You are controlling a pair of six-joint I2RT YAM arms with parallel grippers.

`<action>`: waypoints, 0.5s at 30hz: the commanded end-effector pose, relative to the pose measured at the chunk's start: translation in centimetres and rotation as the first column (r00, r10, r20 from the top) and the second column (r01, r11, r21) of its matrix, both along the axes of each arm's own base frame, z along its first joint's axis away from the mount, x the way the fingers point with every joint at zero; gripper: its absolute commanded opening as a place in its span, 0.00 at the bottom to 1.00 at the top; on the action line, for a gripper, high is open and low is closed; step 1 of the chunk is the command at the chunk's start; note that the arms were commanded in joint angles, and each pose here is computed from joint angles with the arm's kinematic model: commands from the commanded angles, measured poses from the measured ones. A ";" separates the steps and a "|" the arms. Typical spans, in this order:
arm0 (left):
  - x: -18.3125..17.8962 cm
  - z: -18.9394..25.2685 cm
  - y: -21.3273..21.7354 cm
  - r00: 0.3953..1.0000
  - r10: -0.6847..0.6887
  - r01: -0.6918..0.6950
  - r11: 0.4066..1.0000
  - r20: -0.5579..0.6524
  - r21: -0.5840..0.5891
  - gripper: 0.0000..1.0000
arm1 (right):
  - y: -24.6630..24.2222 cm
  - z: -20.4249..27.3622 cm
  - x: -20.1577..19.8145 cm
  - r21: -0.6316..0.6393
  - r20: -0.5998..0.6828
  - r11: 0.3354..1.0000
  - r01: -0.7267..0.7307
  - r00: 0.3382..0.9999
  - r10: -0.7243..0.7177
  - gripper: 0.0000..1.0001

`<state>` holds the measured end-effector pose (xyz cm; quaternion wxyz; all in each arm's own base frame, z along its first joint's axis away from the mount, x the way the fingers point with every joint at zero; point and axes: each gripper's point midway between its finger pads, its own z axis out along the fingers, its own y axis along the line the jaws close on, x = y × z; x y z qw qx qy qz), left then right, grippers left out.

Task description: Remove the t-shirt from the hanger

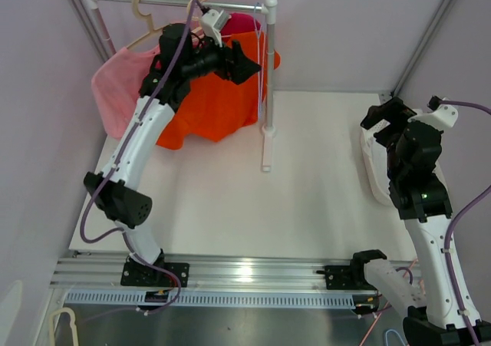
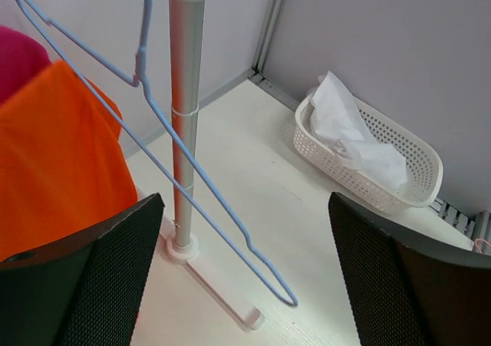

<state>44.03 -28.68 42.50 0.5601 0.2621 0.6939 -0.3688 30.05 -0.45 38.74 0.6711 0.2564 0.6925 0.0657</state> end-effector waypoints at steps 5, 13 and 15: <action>-2.5 7.3 6.2 0.981 0.109 -0.103 0.994 0.161 -0.046 0.96 | 1.9 0.7 0.5 0.000 0.027 0.996 -0.084 0.996 0.084 1.00; 3.3 5.5 10.2 0.972 0.229 -0.225 0.972 0.054 -0.065 0.88 | 3.4 0.5 1.1 -0.054 0.016 0.984 -0.168 0.985 0.169 0.99; 3.7 6.7 10.1 0.971 0.226 -0.221 0.973 0.079 -0.070 0.84 | 3.5 0.8 1.2 -0.055 0.023 0.983 -0.174 0.984 0.175 0.99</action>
